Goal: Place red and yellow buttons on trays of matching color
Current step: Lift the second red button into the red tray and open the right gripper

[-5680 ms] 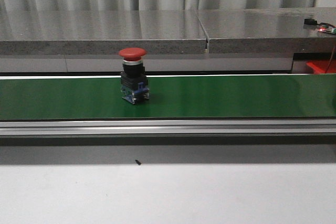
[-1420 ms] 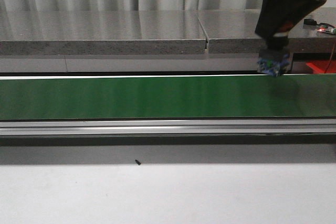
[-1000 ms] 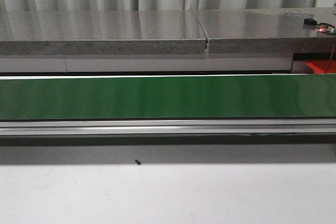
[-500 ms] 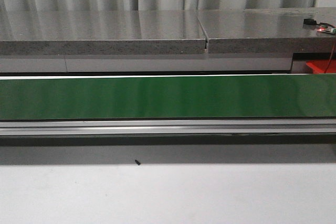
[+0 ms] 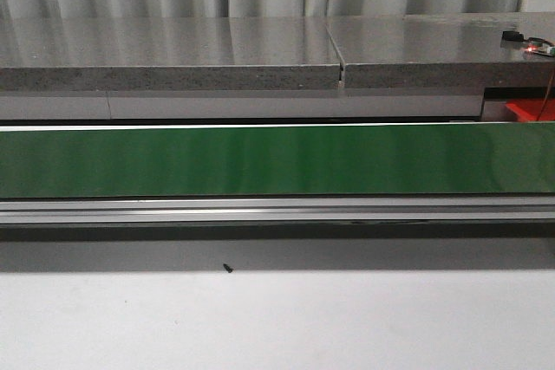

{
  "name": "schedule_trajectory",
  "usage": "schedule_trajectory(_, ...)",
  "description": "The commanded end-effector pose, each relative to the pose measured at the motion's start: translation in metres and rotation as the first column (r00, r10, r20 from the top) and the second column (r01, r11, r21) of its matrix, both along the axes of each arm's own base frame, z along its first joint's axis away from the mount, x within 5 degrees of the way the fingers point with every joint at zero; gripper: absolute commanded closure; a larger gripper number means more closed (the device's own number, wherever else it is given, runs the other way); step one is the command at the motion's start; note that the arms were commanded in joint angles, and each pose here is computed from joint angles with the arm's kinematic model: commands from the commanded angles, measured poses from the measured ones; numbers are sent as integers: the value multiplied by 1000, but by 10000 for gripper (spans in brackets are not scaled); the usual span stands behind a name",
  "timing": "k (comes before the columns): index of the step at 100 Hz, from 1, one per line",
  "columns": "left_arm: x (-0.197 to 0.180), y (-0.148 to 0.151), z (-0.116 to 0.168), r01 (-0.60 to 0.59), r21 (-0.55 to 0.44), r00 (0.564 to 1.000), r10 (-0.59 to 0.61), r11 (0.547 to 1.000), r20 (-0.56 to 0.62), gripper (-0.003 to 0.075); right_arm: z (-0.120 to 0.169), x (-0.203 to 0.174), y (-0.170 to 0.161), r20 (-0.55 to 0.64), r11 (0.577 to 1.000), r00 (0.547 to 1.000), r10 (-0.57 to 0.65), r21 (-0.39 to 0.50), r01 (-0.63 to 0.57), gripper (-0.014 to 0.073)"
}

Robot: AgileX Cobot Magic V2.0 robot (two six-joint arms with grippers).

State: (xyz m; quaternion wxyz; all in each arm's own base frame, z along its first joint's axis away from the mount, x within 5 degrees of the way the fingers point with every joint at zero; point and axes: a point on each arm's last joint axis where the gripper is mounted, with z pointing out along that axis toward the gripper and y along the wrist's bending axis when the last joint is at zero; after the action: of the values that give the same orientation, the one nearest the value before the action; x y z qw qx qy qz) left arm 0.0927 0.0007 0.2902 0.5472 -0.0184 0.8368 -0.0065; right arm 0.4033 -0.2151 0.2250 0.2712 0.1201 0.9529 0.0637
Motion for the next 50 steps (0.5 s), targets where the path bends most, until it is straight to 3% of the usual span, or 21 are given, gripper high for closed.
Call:
schedule_trajectory(1,3,-1,16,10,-10,995,-9,1000,100,741,41,1,0,136,998,990,-25,-51,33,366)
schedule_trajectory(50,3,-1,16,10,-10,995,-9,1000,100,741,21,14,15,87,999,996,22,-35,-19,366)
